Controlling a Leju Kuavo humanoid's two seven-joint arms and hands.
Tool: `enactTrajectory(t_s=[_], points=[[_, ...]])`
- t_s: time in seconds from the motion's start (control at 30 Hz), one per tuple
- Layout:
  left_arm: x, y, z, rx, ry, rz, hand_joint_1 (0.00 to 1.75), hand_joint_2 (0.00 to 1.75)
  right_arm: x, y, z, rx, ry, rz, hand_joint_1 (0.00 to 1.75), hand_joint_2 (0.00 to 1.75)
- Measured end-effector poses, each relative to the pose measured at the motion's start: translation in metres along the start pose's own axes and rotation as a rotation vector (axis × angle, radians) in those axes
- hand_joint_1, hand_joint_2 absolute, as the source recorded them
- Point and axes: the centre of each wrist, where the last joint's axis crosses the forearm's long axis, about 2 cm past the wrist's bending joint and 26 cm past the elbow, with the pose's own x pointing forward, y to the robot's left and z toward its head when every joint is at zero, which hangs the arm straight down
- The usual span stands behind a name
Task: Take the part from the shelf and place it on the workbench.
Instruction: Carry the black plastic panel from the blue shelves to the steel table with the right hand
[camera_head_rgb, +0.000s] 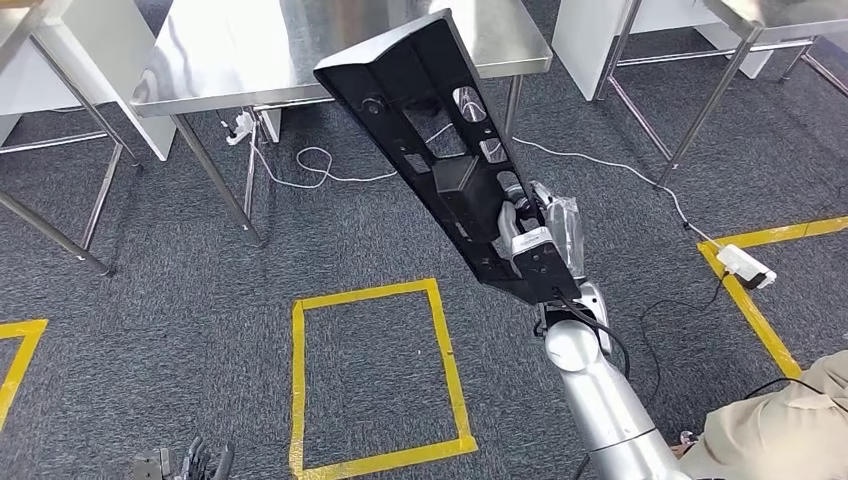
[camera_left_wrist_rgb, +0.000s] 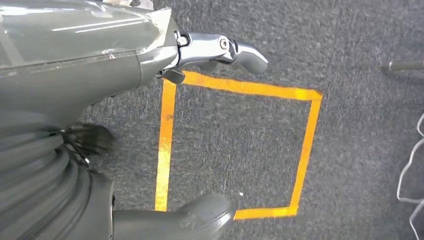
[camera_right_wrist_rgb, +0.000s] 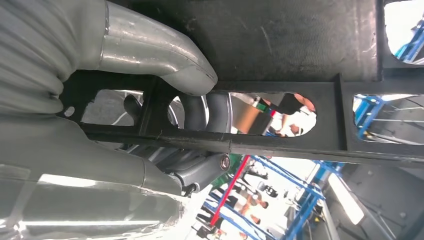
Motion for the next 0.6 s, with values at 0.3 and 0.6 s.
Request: enactTrajectory(t_s=[0.3, 0.6], points=[[0.001, -0.001, -0.001, -0.003, -0.004, 0.001, 0.0, 1.75, 0.001, -0.002, 0.004, -0.011, -0.003, 0.003, 1.75, 1.75], [0.0, -0.005, 0.0, -0.017, 0.009, -0.008, 0.0, 1.75, -0.006, -0.009, 0.021, -0.01, 0.022, 0.023, 1.75, 1.75]])
